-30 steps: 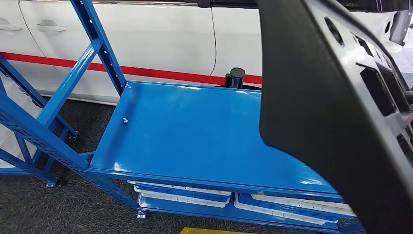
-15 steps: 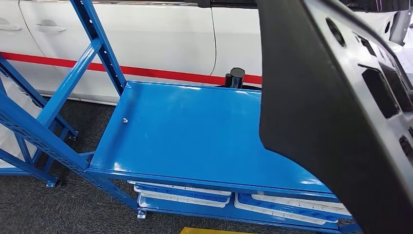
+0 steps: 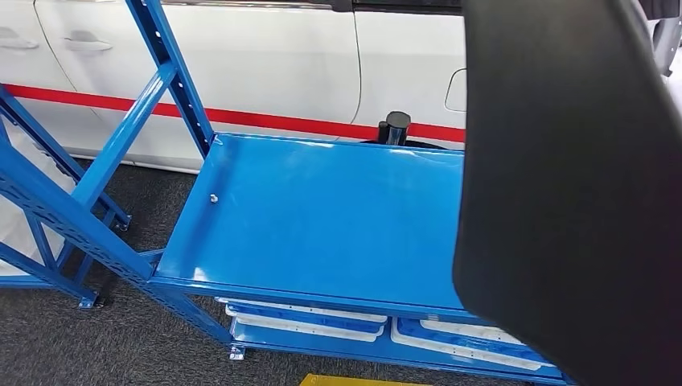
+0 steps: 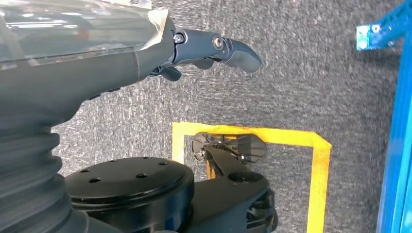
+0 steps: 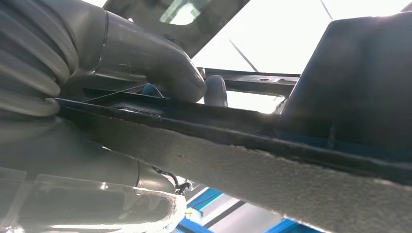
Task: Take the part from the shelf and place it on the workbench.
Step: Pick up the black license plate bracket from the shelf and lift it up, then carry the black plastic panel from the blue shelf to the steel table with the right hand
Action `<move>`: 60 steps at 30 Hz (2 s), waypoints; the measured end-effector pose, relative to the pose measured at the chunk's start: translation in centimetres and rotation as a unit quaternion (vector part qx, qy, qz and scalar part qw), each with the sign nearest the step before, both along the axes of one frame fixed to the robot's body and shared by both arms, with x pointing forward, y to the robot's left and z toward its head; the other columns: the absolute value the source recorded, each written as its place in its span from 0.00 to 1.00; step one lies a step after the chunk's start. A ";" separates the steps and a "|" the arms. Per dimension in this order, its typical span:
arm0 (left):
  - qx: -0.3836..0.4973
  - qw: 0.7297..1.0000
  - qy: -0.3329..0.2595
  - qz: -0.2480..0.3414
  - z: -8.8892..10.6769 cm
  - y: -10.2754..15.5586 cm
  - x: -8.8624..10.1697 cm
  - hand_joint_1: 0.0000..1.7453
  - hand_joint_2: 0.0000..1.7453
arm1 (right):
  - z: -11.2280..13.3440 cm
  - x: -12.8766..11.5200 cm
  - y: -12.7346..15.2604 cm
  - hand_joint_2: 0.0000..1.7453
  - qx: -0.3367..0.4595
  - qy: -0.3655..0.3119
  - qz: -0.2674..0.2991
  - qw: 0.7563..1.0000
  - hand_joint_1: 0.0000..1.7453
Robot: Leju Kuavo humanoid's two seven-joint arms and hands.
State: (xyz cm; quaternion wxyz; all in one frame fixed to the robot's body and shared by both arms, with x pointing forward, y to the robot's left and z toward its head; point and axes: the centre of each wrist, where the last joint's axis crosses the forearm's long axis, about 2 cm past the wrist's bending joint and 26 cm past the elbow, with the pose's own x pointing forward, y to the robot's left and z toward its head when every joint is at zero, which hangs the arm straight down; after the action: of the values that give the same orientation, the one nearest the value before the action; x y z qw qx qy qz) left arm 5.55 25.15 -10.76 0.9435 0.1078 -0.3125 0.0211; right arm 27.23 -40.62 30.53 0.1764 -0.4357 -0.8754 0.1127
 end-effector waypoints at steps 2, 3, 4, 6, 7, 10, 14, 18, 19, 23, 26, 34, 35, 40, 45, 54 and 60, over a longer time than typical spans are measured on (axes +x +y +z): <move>0.000 1.000 0.000 0.006 0.0 0.0 0.0 0.00 1.00 | 0.1 0.3 0.3 1.00 0.003 -0.003 0.004 1.000 1.00; 0.001 1.000 0.000 0.008 0.0 -0.1 0.0 0.00 1.00 | 0.1 0.5 0.5 1.00 0.004 -0.002 0.006 1.000 1.00; 0.001 1.000 0.001 0.009 0.0 -0.1 -0.1 0.00 1.00 | 0.0 0.6 0.6 1.00 0.005 0.000 0.008 1.000 1.00; 0.002 1.000 0.002 0.010 0.0 -0.2 -0.2 0.00 1.00 | -0.2 0.8 0.9 1.00 0.008 0.002 0.010 1.000 1.00; 0.002 1.000 0.003 0.011 0.0 -0.2 -0.3 0.00 1.00 | -0.2 0.9 1.0 1.00 0.009 0.002 0.011 1.000 1.00; 0.001 1.000 0.003 0.014 0.0 -0.3 -0.3 0.00 1.00 | 0.0 1.2 1.2 1.00 0.011 0.000 0.014 1.000 1.00; 0.001 1.000 0.005 0.018 0.0 -0.2 -0.5 0.00 1.00 | -0.1 1.5 1.5 1.00 0.014 0.002 0.017 1.000 1.00; 0.001 1.000 0.007 0.023 -0.1 -0.2 -0.6 0.00 1.00 | -0.3 1.7 2.0 1.00 0.017 0.002 0.022 1.000 1.00; 0.001 1.000 0.007 0.023 -0.1 -0.2 -0.6 0.00 1.00 | -0.3 1.8 2.1 1.00 0.017 0.003 0.023 1.000 1.00; 0.000 1.000 0.007 0.025 0.0 -0.2 -0.4 0.00 1.00 | -0.4 2.1 2.6 1.00 0.022 0.003 0.027 0.999 1.00; -0.003 1.000 0.004 0.026 0.0 -0.2 -0.1 0.00 1.00 | 0.0 2.4 2.7 1.00 0.023 -0.005 0.028 0.999 1.00; -0.007 1.000 0.005 0.026 0.0 0.0 0.1 0.00 1.00 | -0.1 2.8 3.3 1.00 0.021 -0.010 0.032 0.999 1.00; -0.007 1.000 0.005 0.026 0.0 0.0 0.1 0.00 1.00 | -0.2 2.8 3.3 1.00 0.021 -0.010 0.033 0.999 1.00; -0.007 1.000 0.005 0.025 0.0 0.0 0.1 0.00 1.00 | -0.1 2.9 3.6 1.00 0.022 -0.012 0.035 0.999 1.00; -0.007 1.000 0.007 0.026 0.0 0.2 0.2 0.00 1.00 | -0.2 3.0 3.7 1.00 0.024 -0.013 0.035 0.999 1.00; -0.009 1.000 0.011 0.027 0.0 0.3 0.4 0.00 1.00 | -0.8 3.3 4.2 1.00 0.028 -0.010 0.042 0.999 1.00; -0.010 1.000 0.010 0.027 0.0 0.7 0.5 0.00 1.00 | -0.7 3.5 4.4 1.00 0.032 -0.013 0.047 0.998 1.00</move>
State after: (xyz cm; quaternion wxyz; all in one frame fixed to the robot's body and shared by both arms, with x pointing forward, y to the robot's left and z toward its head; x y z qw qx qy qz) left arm 6.04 25.80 -10.75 0.9468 0.1072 -0.2996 0.0481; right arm 30.69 -36.27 29.80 0.1735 -0.3892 -0.9004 0.0874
